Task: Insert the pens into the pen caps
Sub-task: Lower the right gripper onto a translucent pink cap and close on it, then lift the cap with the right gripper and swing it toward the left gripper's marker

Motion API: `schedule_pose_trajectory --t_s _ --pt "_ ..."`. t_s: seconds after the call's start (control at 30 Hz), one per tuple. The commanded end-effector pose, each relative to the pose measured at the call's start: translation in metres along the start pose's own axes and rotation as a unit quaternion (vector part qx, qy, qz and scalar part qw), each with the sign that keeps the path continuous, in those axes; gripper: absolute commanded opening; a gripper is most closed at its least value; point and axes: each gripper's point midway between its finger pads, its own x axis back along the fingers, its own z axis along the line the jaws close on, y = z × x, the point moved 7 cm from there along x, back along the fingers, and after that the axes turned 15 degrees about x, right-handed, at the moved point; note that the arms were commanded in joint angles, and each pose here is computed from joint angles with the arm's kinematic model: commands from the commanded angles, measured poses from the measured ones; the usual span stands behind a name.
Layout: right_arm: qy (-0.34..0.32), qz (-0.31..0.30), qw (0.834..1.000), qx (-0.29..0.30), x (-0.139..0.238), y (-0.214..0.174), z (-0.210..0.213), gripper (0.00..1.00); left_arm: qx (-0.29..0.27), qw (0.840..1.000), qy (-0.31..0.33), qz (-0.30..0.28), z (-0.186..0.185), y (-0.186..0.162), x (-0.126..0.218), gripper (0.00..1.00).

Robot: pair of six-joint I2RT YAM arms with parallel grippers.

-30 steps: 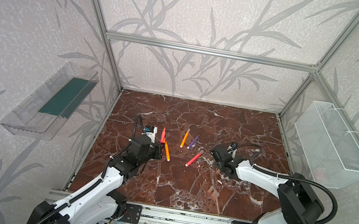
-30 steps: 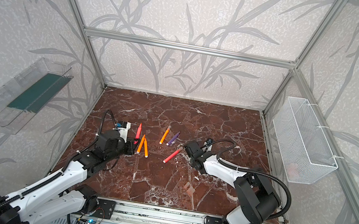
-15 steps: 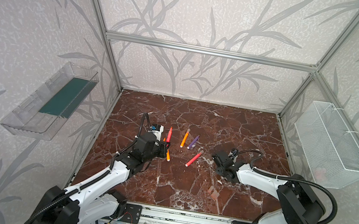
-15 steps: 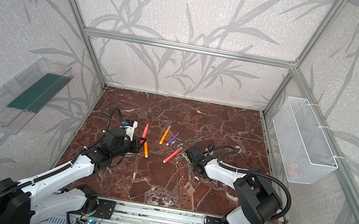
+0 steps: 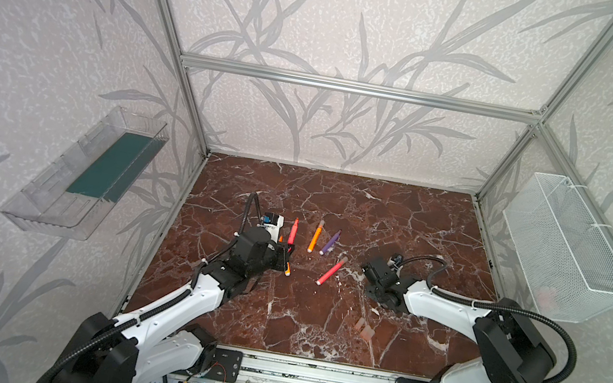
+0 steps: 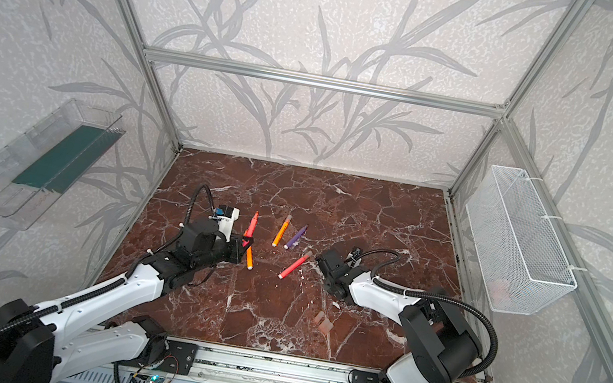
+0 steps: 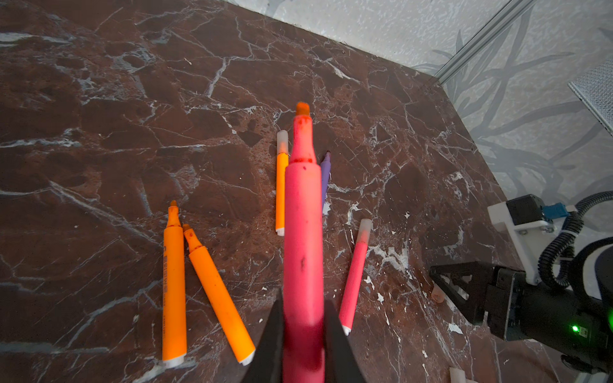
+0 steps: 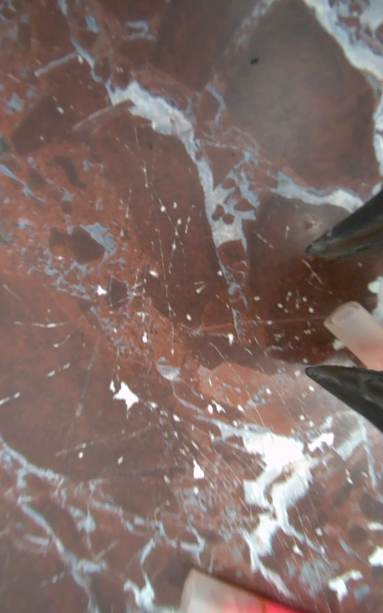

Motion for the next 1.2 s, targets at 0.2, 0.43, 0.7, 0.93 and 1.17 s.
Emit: schedule_pose_trajectory --t_s 0.2,0.43,0.7,0.93,1.17 --pt "0.022 0.0 1.0 -0.015 0.009 -0.022 0.007 0.54 -0.011 1.0 -0.018 -0.022 -0.013 0.009 0.003 0.0" --pt "0.028 0.003 1.0 -0.007 0.001 -0.02 0.017 0.54 -0.013 0.999 -0.016 -0.028 -0.012 0.008 0.01 0.0" --pt "0.01 -0.001 1.0 0.027 0.002 -0.013 0.03 0.5 -0.017 0.999 -0.014 -0.035 -0.013 0.009 0.015 0.0" --pt "-0.02 -0.012 0.999 0.041 0.009 -0.011 0.025 0.44 -0.017 0.999 -0.017 -0.034 -0.015 0.01 0.014 0.0" --pt "-0.03 -0.013 0.998 0.045 0.01 -0.012 0.02 0.43 -0.018 0.999 -0.017 -0.03 -0.016 0.009 0.012 0.0"
